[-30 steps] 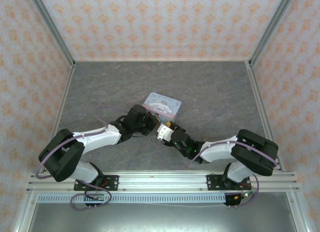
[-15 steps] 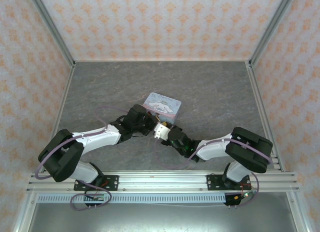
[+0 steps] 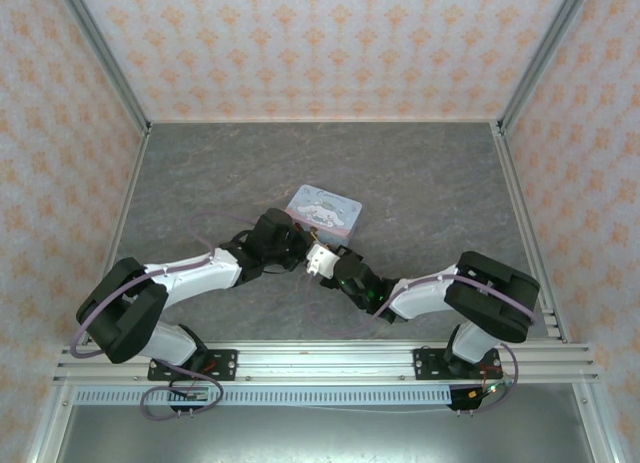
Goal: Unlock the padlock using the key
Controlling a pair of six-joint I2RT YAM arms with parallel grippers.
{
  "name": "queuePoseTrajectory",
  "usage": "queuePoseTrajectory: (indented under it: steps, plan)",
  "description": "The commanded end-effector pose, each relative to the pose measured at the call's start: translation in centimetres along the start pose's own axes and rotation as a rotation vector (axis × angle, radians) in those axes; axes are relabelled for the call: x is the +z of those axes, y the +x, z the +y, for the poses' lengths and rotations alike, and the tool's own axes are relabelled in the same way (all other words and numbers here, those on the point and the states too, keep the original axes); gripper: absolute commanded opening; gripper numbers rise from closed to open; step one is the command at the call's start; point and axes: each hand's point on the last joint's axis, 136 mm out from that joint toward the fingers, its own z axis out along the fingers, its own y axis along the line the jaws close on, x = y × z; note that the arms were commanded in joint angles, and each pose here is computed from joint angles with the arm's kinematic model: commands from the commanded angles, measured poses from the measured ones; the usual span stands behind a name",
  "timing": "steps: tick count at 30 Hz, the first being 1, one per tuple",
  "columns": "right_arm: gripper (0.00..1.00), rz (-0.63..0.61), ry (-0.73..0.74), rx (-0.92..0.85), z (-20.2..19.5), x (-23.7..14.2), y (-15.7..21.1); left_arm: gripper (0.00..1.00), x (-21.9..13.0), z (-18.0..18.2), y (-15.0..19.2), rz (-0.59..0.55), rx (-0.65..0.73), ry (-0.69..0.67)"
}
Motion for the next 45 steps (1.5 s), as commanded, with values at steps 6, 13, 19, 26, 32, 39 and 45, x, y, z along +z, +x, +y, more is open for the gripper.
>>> queuePoseTrajectory:
  steps: [6,13,19,26,32,39,45]
  plan:
    - [0.00,-0.077,0.013,0.267,-2.6,0.1,-1.3,0.00,-0.8,-2.5,0.0,0.003,0.025,0.076]
    - [0.00,-0.099,-0.095,0.507,-2.9,0.4,-0.7,0.00,0.0,-2.0,0.8,0.020,0.017,0.074]
    - [0.00,-0.104,-0.108,0.545,-3.2,0.6,0.0,0.00,0.7,-1.8,1.7,0.038,0.006,0.069]
    - [0.00,-0.103,-0.142,0.462,-3.4,1.1,-0.6,0.00,0.9,-2.1,2.8,0.065,0.031,0.069]
    - [0.00,-0.002,-0.100,0.226,-3.6,1.5,1.1,0.00,0.6,-2.7,3.1,0.083,0.052,0.060]
    - [0.00,-0.030,-0.082,0.175,-4.2,1.8,0.0,0.00,0.7,-2.8,3.8,0.127,0.067,0.046]
    - [0.00,-0.092,-0.054,0.221,-5.3,2.5,-1.9,0.00,1.2,-2.9,4.7,0.155,0.069,0.050]
